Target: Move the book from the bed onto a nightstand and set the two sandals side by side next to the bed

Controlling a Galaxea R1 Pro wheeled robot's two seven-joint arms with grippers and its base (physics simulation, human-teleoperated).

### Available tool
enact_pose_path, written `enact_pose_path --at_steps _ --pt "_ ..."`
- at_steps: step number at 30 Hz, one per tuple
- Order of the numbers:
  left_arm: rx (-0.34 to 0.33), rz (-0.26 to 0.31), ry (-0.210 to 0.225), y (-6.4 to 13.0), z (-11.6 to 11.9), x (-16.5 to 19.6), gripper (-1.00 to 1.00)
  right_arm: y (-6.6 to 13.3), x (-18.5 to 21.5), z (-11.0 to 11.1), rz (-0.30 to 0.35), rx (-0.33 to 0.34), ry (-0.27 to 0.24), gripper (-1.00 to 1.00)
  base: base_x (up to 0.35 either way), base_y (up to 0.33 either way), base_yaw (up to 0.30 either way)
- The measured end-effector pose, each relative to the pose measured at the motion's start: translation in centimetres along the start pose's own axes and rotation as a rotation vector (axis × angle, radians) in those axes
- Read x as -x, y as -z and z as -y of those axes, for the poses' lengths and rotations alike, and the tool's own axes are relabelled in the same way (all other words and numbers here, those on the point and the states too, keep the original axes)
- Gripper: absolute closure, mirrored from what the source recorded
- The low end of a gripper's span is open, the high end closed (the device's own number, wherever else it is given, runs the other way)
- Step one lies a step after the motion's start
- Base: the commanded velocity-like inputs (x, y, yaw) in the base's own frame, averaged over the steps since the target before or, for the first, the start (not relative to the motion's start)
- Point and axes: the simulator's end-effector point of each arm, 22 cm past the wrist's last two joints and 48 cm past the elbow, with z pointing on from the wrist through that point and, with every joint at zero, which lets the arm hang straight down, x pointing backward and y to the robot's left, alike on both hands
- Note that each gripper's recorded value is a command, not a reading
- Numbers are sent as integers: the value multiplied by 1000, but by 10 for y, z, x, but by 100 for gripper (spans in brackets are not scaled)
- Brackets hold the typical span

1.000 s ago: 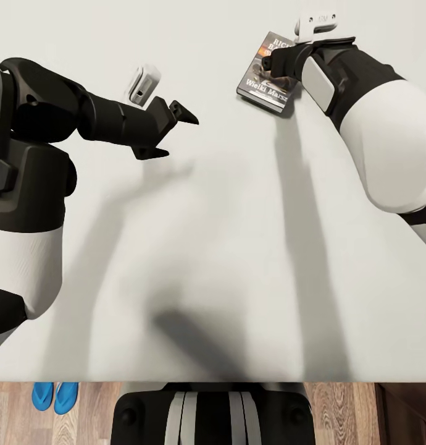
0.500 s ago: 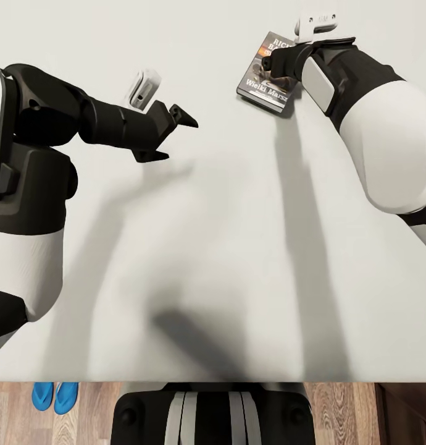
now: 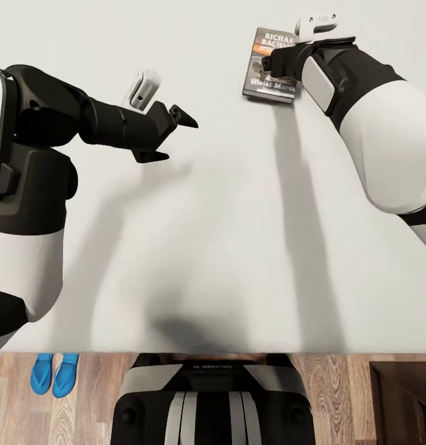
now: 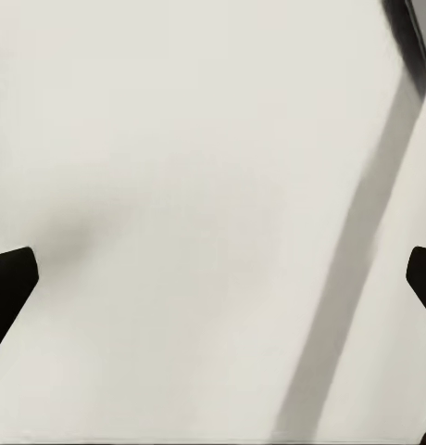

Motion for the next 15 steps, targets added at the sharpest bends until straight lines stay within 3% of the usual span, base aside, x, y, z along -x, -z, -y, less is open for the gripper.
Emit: enact_pose_path --at_steps 15 --pt "-2 1 0 1 0 0 -100 1 0 0 -3 -1 2 -100 -51 -10 0"
